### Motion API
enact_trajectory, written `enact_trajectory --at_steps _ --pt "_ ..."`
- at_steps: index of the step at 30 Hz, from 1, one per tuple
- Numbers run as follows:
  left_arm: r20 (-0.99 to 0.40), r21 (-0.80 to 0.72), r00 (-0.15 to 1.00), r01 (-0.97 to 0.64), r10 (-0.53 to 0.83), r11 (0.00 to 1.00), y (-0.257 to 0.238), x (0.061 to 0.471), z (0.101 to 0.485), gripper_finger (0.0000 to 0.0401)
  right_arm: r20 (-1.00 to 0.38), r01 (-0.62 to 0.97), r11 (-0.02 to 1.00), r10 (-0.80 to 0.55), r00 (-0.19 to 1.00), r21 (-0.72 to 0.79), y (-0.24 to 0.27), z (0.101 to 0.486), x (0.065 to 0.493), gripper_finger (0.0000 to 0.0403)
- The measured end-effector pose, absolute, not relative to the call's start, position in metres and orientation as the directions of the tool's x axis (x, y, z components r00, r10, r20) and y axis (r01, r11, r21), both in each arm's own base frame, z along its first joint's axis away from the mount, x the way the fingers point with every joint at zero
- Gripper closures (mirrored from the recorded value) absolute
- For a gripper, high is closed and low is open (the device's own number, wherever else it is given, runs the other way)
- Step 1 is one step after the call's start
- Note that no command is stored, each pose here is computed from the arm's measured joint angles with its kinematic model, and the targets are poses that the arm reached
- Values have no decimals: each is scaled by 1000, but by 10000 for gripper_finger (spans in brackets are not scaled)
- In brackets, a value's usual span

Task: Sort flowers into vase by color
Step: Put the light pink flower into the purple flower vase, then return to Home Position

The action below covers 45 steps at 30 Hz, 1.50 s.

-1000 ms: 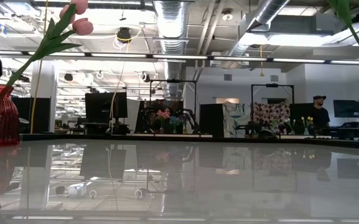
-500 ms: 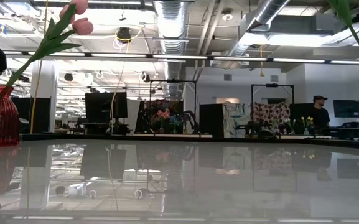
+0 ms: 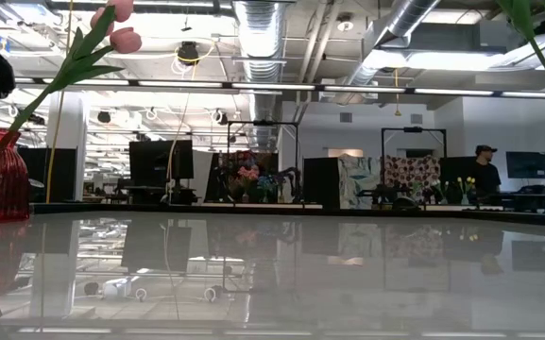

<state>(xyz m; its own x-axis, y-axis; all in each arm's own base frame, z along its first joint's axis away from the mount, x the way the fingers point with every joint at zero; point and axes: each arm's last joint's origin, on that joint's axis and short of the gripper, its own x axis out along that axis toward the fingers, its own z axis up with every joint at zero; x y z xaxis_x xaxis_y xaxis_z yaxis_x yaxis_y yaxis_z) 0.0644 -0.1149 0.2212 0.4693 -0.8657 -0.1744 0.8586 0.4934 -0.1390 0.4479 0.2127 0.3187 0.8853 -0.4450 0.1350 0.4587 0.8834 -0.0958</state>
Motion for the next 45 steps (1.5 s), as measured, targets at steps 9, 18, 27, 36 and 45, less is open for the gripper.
enact_trajectory --at_steps 9,18,27,36,45 --pt "-166 -147 497 841 -852 520 -115 65 222 355 135 466 879 -453 881 -95 209 319 450 143" --pt "-185 -211 480 833 -857 512 -114 65 222 303 135 466 879 -453 881 -95 209 319 450 143" --pt "-322 -331 466 760 -824 559 -108 61 238 296 135 466 879 -453 881 -96 209 319 450 143" --pt "-377 -443 467 667 -800 599 -97 56 270 296 135 467 879 -453 881 -101 209 319 450 143" --pt "-551 -465 542 432 -635 773 -75 48 285 296 79 489 855 -482 872 -176 201 341 436 143"
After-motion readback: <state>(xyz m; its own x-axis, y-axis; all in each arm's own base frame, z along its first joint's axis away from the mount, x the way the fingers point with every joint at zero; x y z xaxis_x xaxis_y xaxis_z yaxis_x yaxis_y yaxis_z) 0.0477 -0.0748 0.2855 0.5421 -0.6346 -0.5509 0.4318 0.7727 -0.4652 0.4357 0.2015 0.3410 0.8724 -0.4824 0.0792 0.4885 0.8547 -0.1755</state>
